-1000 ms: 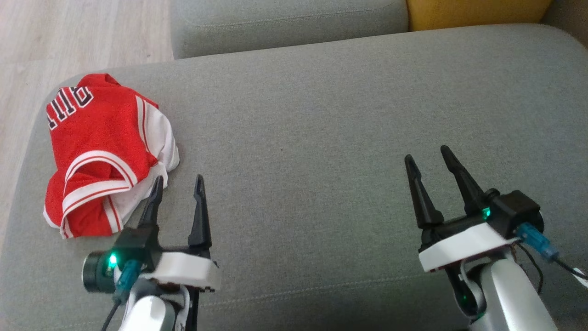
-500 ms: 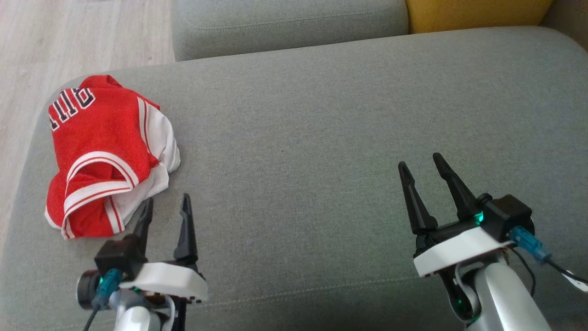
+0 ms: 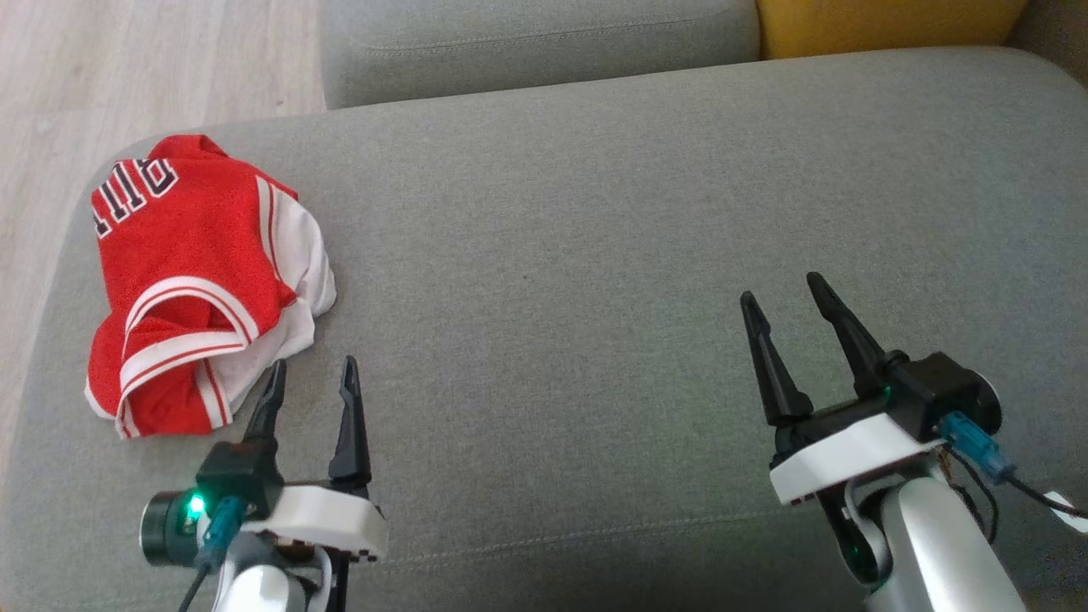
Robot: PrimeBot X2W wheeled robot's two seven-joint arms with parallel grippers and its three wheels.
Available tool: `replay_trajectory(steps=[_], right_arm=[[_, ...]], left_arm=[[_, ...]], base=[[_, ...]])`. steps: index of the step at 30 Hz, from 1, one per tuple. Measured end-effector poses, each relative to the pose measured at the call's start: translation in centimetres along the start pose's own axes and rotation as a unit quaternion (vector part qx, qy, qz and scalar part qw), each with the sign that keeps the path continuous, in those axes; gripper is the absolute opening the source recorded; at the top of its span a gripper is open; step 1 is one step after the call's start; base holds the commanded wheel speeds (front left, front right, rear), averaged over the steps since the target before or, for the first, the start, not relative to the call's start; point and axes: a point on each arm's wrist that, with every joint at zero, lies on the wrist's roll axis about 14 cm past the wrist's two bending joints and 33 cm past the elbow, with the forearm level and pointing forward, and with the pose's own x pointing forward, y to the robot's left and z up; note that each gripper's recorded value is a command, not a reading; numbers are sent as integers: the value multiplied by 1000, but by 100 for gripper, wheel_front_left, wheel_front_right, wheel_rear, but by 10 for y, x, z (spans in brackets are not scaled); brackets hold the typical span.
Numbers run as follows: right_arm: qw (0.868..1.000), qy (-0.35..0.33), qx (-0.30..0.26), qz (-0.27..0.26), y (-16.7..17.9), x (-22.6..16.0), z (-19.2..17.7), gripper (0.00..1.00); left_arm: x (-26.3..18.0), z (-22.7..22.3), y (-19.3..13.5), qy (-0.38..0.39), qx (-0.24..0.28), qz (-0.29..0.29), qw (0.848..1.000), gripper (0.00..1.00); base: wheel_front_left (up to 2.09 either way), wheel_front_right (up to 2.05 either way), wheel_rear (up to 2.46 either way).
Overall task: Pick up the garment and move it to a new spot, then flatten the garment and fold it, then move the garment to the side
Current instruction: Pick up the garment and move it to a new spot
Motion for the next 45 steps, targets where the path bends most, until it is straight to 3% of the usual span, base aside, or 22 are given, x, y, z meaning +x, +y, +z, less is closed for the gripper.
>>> replay_trajectory(steps=[9, 17, 31, 45], right_arm=[[1000, -4, 4, 18, 12, 8, 1, 100], [996, 0, 15, 89, 61, 19, -4, 100], [975, 17, 39, 218, 154, 22, -16, 100], [959, 23, 51, 279, 198, 18, -18, 100]], left_arm=[[-8, 3, 7, -4, 3, 17, 1000, 100], [-31, 12, 45, -16, 10, 85, 996, 100], [-105, 18, 116, -25, 11, 220, 975, 100], [-144, 14, 141, -20, 15, 272, 962, 100]], base=[[0, 0, 0], [0, 0, 0], [0, 0, 0], [0, 0, 0]])
